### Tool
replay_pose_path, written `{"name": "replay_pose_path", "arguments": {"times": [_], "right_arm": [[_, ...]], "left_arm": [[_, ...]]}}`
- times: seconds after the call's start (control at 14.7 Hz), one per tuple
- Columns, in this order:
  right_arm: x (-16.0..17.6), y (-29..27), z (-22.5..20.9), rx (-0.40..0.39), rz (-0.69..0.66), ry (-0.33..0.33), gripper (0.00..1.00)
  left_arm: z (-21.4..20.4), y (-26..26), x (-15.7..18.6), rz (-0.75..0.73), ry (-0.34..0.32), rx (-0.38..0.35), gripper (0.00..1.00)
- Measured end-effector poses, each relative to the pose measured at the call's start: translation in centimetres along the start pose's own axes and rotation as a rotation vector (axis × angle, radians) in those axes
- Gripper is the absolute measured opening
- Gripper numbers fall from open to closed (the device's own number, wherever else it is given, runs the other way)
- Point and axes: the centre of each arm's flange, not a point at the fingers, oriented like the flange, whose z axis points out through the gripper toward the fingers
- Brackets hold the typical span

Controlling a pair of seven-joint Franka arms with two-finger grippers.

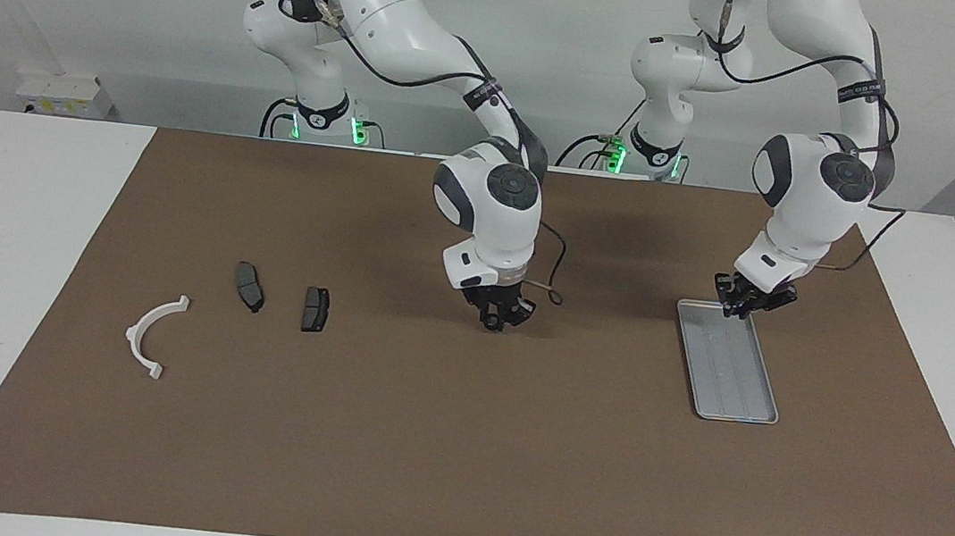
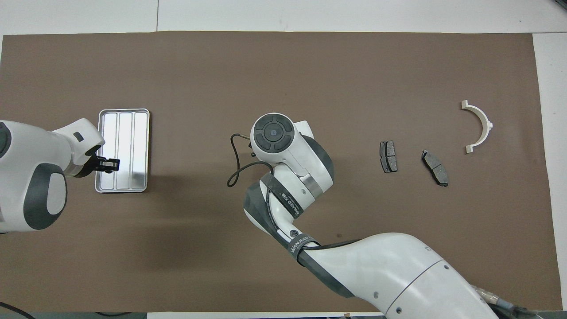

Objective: Pick bearing gear from pile to tray

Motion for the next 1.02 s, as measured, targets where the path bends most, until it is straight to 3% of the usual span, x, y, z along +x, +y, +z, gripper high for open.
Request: {"name": "replay_pose_path", "arguments": {"times": [0.89,1.02], "right_arm": [[-0.1,0.1,0.9,0.013,-0.006,0.014,0.35],[-0.1,0.2,0.9,0.017,0.009,0.016,0.4]], "left_arm": [[3.4,0.2,0.6,-0.051,0.059,-0.037,0.24],[3.6,0.2,0.5,-0.055,0.061,-0.038,0.24]]}}
